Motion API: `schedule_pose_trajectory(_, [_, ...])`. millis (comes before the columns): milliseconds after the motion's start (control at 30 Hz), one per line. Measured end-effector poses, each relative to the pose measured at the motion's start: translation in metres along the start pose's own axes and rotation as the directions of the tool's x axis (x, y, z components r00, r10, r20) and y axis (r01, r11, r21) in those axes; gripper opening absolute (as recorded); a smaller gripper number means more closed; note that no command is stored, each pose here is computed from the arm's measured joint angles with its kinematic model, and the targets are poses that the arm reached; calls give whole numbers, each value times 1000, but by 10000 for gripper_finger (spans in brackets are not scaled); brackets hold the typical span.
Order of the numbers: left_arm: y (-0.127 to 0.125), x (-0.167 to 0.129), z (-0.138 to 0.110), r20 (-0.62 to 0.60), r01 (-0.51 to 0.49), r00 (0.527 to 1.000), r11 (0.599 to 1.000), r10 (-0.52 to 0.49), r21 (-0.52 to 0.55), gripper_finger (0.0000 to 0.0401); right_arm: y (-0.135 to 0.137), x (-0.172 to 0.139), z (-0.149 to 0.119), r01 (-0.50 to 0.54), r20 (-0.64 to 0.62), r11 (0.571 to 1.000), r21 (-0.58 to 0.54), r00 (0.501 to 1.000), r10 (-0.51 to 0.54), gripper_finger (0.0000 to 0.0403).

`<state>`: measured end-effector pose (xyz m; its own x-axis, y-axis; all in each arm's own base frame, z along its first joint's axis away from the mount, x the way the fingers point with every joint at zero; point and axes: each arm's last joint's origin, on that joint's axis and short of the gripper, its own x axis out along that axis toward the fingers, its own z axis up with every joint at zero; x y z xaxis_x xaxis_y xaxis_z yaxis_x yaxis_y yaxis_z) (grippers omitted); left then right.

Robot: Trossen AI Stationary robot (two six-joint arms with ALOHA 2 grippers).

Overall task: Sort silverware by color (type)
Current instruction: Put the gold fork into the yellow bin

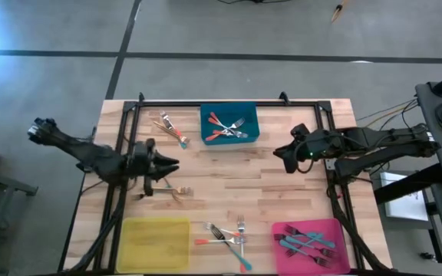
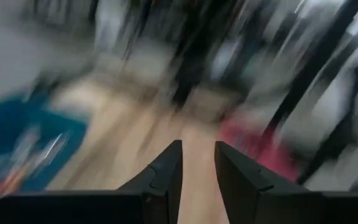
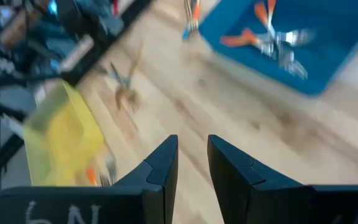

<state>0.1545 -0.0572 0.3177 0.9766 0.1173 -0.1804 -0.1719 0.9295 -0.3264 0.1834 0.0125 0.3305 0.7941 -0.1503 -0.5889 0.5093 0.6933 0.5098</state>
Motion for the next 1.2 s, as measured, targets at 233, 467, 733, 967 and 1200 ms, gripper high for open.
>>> schedule_pose_trajectory(233, [8, -27, 20, -592, -396, 715, 913, 372, 95, 77, -13, 0, -13, 116, -165, 993, -24, 979, -118, 73])
schedule_pose_trajectory(467, [-7, 2, -8, -784, -313, 552, 942, 285, 121, 77, -20, 3, -21, 188, -259, 980, -64, 945, -199, 75])
schedule_pose_trajectory(733, [-6, 33, -60, -849, -117, 426, 949, 314, 292, 77, -21, 4, -22, 193, -272, 976, -100, 938, -213, 68])
schedule_pose_trajectory(967, [7, 45, -103, -868, -65, 402, 954, 292, 291, 77, -21, 5, -23, 198, -277, 975, -102, 936, -219, 77])
schedule_pose_trajectory(1200, [24, 48, -132, -863, -91, 410, 954, 297, 285, 77, -21, 5, -23, 201, -276, 974, -102, 935, -222, 71])
